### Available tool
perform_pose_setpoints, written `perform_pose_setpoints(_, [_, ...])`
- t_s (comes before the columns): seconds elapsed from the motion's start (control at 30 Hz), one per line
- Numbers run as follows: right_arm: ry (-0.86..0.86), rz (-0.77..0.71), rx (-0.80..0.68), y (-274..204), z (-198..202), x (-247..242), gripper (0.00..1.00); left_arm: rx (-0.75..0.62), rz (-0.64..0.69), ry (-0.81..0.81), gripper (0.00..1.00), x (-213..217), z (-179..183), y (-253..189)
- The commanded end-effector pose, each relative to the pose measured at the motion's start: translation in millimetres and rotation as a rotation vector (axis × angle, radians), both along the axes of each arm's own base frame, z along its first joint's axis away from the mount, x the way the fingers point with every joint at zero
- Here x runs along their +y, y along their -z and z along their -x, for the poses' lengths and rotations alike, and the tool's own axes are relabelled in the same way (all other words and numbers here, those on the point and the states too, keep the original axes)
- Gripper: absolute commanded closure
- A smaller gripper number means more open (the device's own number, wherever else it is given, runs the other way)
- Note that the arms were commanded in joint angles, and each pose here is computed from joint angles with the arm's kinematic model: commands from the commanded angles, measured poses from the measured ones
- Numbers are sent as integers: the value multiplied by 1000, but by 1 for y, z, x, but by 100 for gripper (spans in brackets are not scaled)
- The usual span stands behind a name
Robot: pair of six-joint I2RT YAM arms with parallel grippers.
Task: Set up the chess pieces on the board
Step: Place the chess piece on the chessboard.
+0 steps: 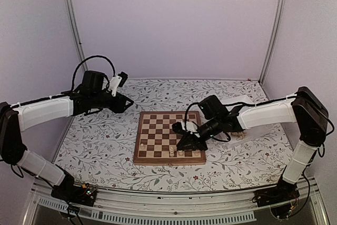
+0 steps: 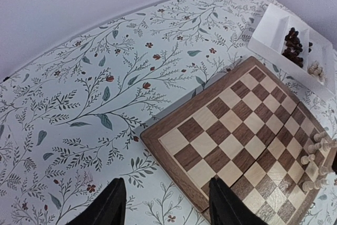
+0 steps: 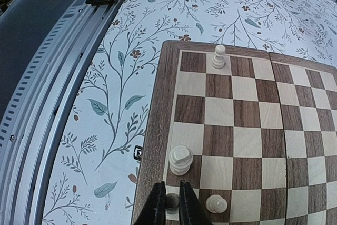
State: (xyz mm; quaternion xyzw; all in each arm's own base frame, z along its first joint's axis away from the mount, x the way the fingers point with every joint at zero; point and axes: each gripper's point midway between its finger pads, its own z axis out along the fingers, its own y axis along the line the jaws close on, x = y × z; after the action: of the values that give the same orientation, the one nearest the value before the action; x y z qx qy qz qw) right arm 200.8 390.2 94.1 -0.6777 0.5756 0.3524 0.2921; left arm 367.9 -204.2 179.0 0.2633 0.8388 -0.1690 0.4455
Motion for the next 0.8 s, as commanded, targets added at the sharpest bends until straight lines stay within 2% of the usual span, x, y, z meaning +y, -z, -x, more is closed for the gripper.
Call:
perform_pose_setpoints(0.0, [10,20,7,13,1,1,89,-32,18,2,44,1,-4,-16])
perform_pose_setpoints(0.37, [4,33,23,18,3,0,88,-32,17,6,44,1,-3,-17])
perform_pose_setpoints(0.5, [8,42,21,21,2,-1,83,-31,15,8,44,1,-3,-17])
perform_pose_setpoints(0.77, [3,42,17,16,3,-1,79,-30,17,10,44,1,-3,-17])
